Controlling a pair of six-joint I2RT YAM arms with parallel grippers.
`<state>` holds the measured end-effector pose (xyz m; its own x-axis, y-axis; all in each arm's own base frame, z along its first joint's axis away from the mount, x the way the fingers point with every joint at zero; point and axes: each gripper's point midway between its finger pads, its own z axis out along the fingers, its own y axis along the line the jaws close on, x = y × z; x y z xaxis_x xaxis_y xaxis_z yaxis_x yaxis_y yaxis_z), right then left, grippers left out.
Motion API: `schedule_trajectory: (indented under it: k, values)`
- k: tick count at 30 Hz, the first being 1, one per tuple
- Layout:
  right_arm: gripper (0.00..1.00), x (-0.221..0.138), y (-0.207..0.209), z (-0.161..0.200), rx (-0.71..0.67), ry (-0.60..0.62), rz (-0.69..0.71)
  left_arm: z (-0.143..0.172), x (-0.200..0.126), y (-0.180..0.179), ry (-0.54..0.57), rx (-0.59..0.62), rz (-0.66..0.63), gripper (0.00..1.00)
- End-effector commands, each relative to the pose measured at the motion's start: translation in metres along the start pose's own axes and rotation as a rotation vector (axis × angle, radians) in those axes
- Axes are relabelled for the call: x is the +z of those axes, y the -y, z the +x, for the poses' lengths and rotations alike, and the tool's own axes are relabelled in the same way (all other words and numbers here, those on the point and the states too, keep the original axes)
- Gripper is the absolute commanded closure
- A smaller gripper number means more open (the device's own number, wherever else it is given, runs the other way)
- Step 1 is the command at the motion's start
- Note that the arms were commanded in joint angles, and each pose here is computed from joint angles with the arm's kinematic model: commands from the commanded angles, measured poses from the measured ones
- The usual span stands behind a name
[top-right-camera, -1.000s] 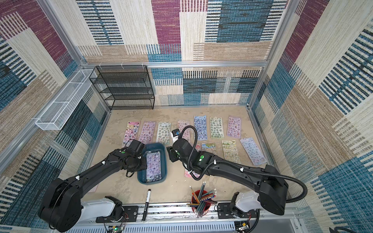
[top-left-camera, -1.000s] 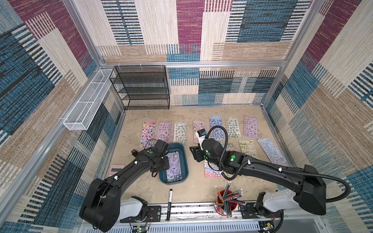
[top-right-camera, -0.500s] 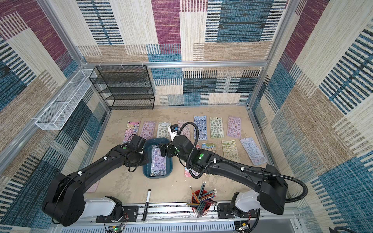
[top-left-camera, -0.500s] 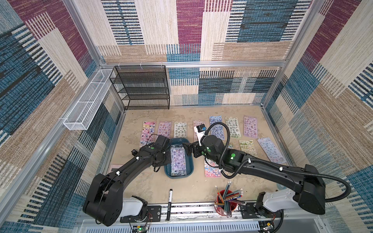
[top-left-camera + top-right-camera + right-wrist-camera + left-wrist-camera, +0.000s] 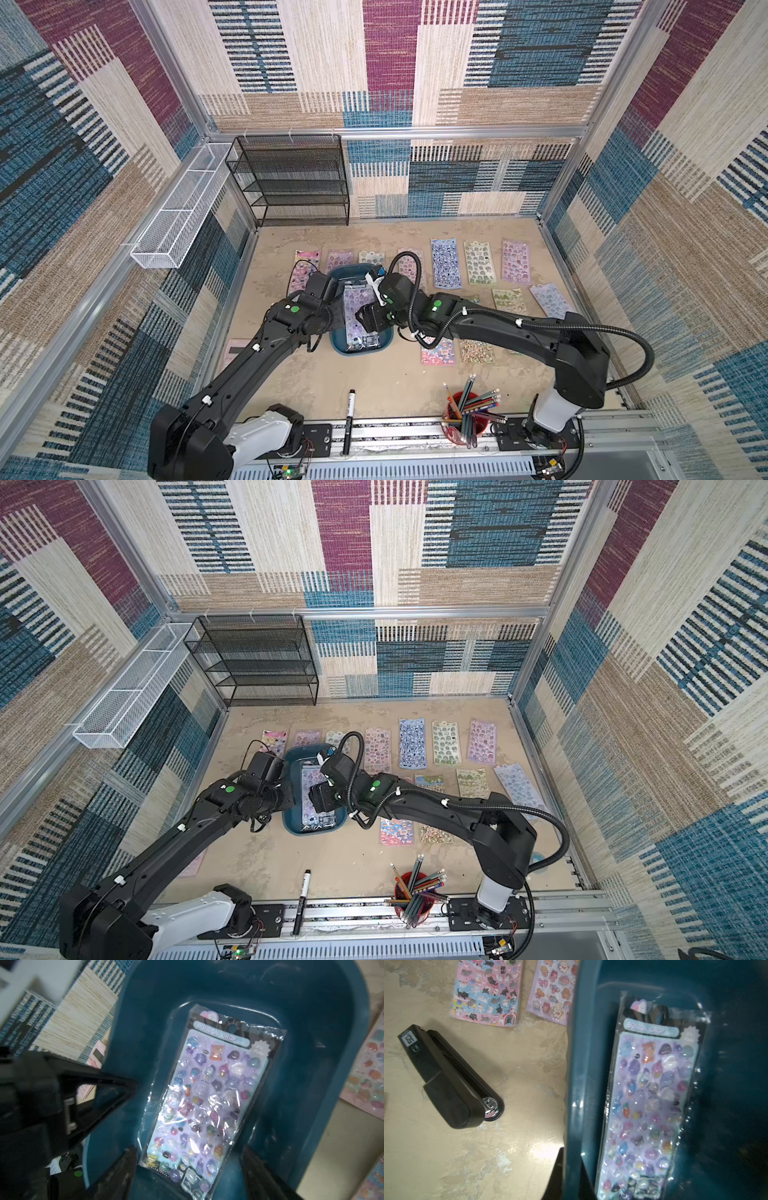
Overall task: Take the stickers out of the storage box
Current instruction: Pick up the storage box at the center of the board, then pick up the sticker from the storage box.
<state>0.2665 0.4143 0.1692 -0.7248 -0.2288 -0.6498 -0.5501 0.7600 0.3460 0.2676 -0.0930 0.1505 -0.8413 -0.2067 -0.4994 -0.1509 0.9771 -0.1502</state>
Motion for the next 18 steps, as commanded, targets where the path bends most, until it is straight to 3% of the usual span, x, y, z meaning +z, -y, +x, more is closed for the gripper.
schedule_trajectory:
  k: [1, 6, 12, 18]
  values:
    - [0.20, 0.013, 0.019, 0.016, 0.031, -0.091, 0.109, -0.006, -0.011, -0.006, 0.040, -0.030, -0.030, 1.00]
    - [0.18, 0.032, 0.035, 0.023, 0.057, -0.142, 0.223, -0.015, -0.022, 0.001, 0.080, -0.044, -0.005, 1.00]
    - [0.13, 0.048, 0.038, 0.025, 0.129, -0.159, 0.248, -0.027, -0.032, 0.016, 0.113, -0.030, 0.022, 1.00]
    - [0.14, 0.067, 0.010, 0.023, 0.181, -0.187, 0.065, -0.029, -0.034, 0.038, 0.105, 0.001, 0.072, 1.00]
